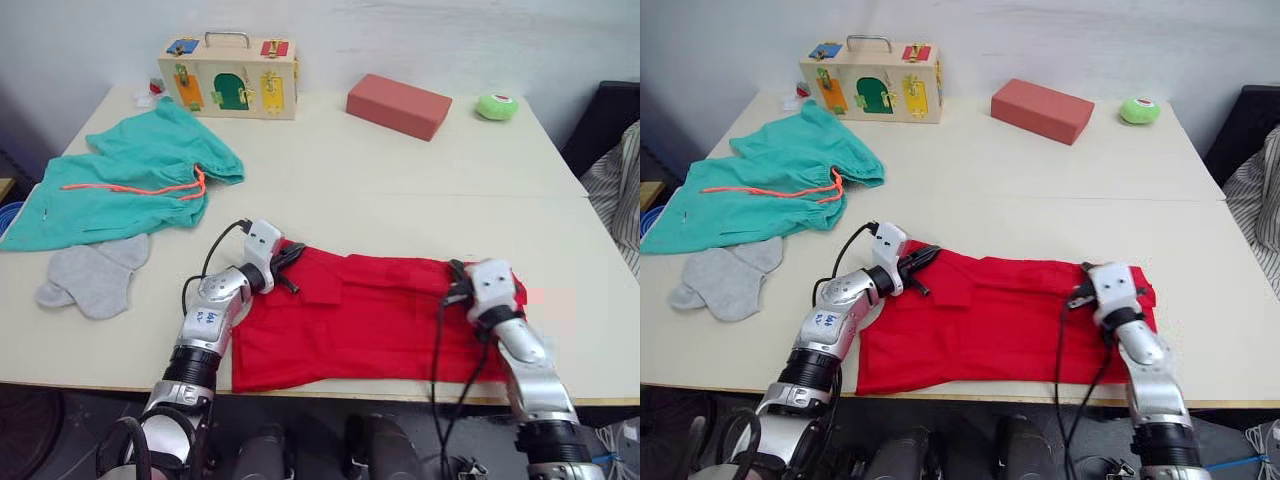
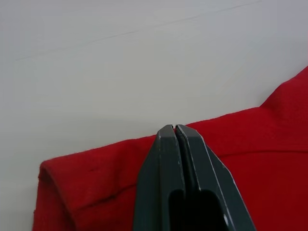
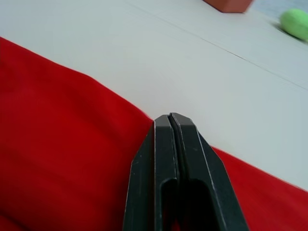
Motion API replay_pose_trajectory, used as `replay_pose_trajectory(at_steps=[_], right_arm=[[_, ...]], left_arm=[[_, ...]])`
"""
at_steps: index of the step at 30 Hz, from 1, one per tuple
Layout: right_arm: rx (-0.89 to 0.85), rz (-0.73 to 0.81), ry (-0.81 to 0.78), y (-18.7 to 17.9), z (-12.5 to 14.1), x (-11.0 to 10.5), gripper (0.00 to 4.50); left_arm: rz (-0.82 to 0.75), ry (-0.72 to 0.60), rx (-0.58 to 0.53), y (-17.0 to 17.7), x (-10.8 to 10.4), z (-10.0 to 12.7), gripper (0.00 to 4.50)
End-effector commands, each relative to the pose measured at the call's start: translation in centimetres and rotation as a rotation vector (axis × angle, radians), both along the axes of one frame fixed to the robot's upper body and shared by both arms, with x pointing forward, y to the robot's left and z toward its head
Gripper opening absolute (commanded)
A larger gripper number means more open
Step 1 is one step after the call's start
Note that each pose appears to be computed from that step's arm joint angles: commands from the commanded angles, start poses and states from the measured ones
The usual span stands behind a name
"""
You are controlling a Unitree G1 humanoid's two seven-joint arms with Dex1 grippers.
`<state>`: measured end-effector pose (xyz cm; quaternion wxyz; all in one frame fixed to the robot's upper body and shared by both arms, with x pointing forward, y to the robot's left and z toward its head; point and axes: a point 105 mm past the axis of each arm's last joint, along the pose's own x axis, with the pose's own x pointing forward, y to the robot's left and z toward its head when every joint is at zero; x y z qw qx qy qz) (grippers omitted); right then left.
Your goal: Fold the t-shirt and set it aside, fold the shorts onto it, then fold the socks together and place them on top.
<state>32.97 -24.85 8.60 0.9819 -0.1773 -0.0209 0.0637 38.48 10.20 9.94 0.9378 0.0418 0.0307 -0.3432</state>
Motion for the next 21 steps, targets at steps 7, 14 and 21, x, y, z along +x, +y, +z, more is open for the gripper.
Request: replay_pose_trajectory(at_steps=[7,14,21], right_arm=[[0.075,-0.148,-0.069,-8.6,0.4,-3.2,0.0],[0.206,0.089,-0.115,-7.1,4.8,-3.3,0.0],[0.158,0.416,0.205,-5.6,8.3,-2.9,1.22]], left_arm=[[0.009,-0.096,0.004,3.2,-0.1,1.4,0.06],[-0.083,-0.146,-0.039,5.6,-1.5,3.3,0.06],[-0.451,-0.24,-0.007,6.5,-7.3,6.9,0.88]])
